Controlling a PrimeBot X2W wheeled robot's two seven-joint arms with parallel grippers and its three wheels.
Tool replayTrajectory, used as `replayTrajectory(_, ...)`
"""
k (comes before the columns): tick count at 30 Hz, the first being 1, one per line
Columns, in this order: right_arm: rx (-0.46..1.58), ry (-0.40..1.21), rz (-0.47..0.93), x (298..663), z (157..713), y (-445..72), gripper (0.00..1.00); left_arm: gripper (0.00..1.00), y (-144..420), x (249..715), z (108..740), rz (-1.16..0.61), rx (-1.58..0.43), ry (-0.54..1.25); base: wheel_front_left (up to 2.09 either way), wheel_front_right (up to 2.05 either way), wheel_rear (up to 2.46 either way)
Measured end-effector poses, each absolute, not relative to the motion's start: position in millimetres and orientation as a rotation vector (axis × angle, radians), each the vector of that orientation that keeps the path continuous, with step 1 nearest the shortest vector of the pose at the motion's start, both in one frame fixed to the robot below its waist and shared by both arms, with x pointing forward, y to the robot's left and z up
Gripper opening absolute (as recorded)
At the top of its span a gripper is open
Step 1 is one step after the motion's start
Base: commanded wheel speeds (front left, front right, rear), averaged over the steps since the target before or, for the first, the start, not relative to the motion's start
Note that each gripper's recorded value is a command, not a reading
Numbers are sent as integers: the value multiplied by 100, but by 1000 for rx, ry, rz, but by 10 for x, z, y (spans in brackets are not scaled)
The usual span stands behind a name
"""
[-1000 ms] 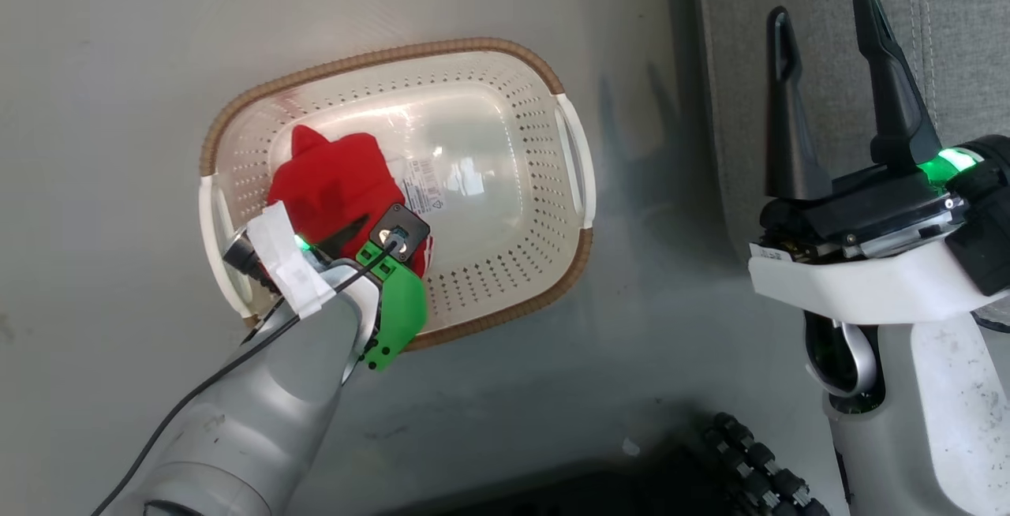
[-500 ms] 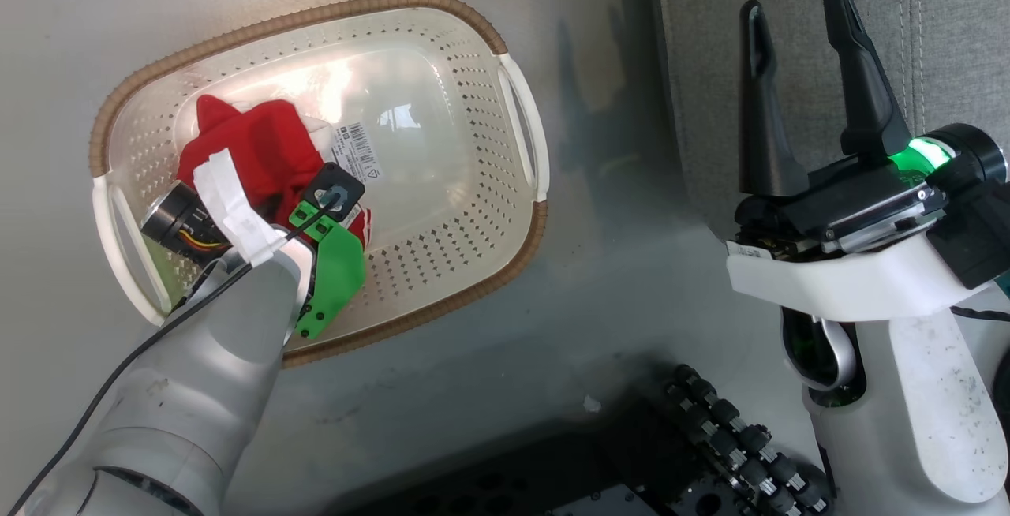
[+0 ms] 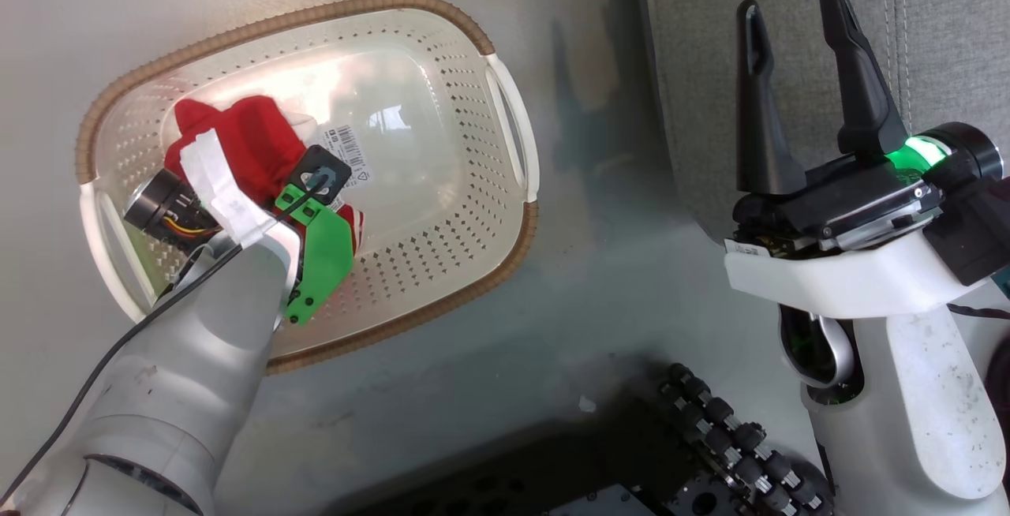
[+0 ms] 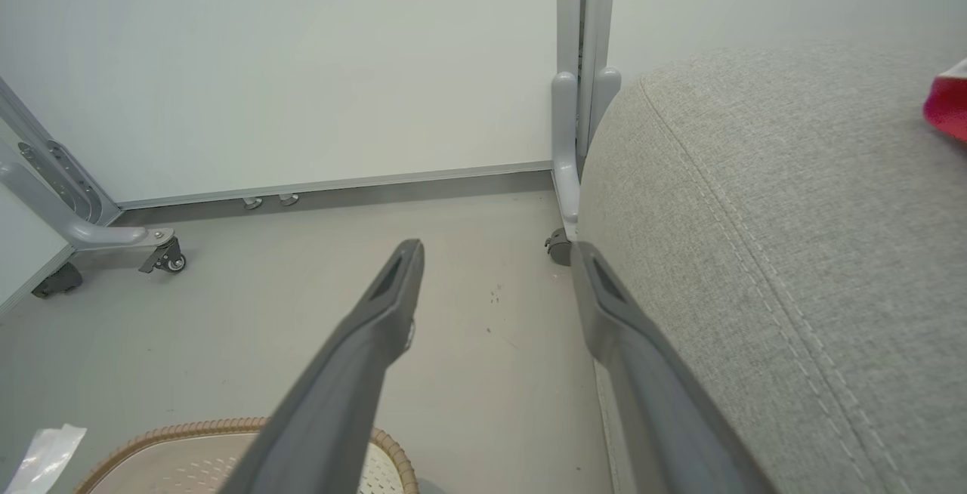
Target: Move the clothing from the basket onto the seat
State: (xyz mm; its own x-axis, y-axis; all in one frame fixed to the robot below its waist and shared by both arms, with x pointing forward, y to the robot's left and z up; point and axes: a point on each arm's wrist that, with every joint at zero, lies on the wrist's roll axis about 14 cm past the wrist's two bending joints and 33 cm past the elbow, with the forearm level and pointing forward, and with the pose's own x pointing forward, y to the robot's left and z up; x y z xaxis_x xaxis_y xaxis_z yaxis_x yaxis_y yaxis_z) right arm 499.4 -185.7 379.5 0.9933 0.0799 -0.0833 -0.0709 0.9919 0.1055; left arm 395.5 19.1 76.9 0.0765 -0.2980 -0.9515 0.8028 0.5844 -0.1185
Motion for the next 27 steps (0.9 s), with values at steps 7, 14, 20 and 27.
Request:
replayTrajectory(7, 111, 56, 89, 4992, 3949, -1801, 100, 0, 62, 4153, 1048, -844, 405, 1105, 0, 0, 0)
replayTrajectory(14, 110, 23, 95, 4896, 4190, -1760, 100, 0, -28, 4329, 1493, -768, 245, 967, 0, 0, 0)
replayTrajectory(20, 106, 15, 91, 4753, 4401, -1753, 100, 0, -25, 4470, 1944, -683, 127, 844, 0, 0, 0)
replayTrajectory(27, 106, -8, 93, 4559, 4702, -1728, 100, 0, -7, 4641, 2561, -590, 4, 687, 0, 0, 0)
